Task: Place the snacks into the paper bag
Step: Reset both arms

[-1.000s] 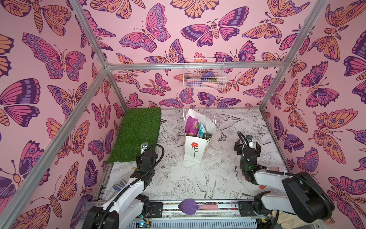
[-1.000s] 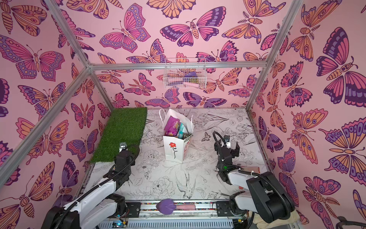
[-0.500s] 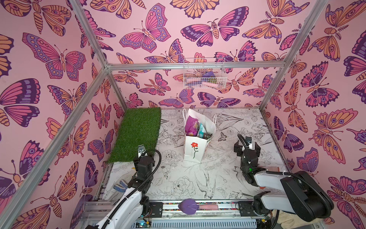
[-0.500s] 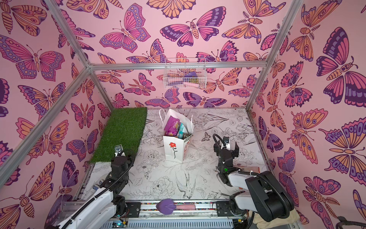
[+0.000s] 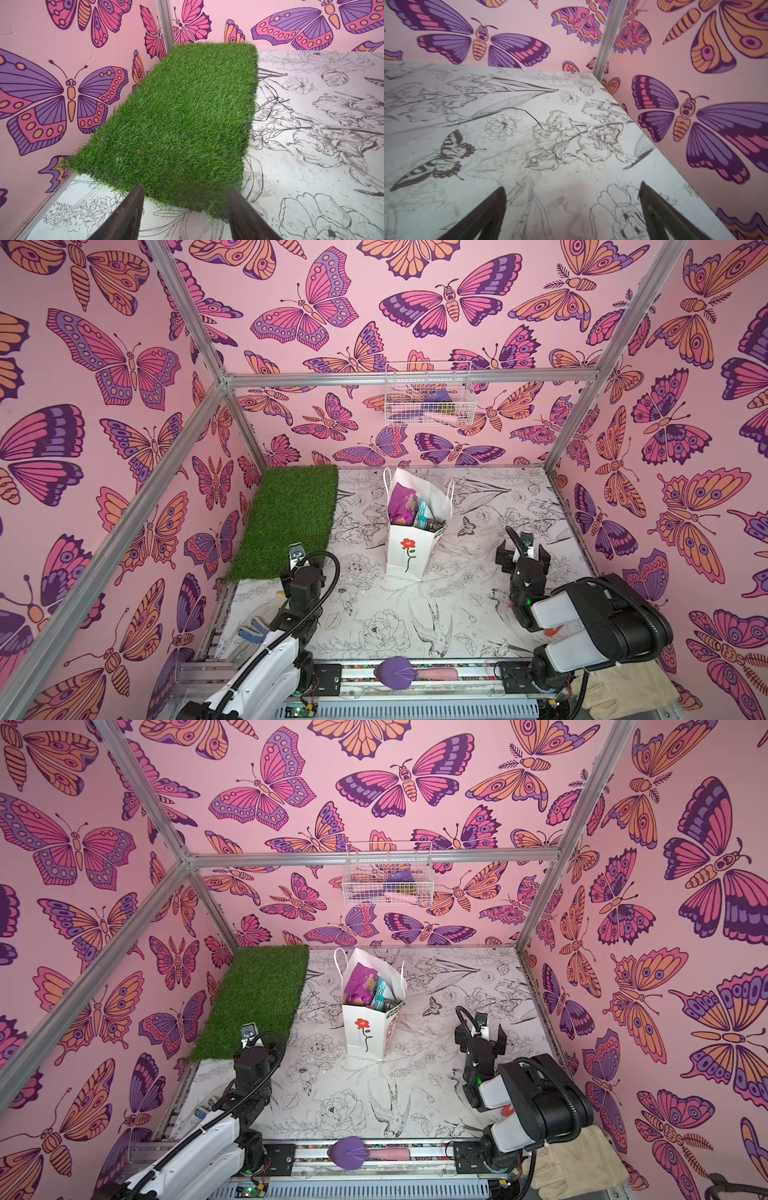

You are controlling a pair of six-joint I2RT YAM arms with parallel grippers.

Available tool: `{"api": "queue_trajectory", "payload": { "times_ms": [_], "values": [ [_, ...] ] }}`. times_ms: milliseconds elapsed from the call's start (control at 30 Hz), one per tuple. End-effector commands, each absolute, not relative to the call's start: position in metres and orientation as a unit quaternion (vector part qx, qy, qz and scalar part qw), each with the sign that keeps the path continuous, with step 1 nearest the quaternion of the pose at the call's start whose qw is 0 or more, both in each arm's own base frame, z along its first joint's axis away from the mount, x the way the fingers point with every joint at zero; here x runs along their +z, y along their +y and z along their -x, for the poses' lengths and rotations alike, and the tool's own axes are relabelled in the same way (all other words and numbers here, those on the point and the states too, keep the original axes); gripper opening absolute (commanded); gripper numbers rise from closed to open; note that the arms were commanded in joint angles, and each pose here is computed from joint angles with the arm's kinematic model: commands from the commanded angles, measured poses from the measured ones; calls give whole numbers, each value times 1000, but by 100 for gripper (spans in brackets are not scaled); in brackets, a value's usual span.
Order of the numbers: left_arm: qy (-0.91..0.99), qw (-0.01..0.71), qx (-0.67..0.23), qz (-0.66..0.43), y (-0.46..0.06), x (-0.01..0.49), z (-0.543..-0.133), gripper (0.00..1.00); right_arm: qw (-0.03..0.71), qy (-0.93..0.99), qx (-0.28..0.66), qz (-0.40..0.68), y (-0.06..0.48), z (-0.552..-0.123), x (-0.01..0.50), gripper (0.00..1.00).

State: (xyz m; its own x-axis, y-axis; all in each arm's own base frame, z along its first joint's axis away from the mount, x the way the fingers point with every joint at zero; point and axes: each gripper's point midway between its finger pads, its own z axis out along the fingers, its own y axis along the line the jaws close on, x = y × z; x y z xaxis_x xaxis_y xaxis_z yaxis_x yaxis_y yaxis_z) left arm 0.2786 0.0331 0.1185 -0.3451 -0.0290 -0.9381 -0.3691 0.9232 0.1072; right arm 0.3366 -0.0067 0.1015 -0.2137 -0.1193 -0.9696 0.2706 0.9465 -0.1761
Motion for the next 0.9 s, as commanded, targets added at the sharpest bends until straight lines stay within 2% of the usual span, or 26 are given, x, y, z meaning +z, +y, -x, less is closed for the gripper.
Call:
{"api": "queue_trajectory", "payload": {
  "times_ms": [0, 200, 867],
  "values": [
    [787, 579, 159, 142, 40, 128, -277, 66, 667, 733, -131, -30, 8, -343, 124, 99],
    [748, 628, 149, 153, 42, 137, -274, 68, 668, 732, -131, -29, 9, -343, 125, 99],
    [713, 670, 167, 123, 32, 149, -315, 70, 668, 733, -127, -19, 12, -344, 125, 99]
  ]
}}
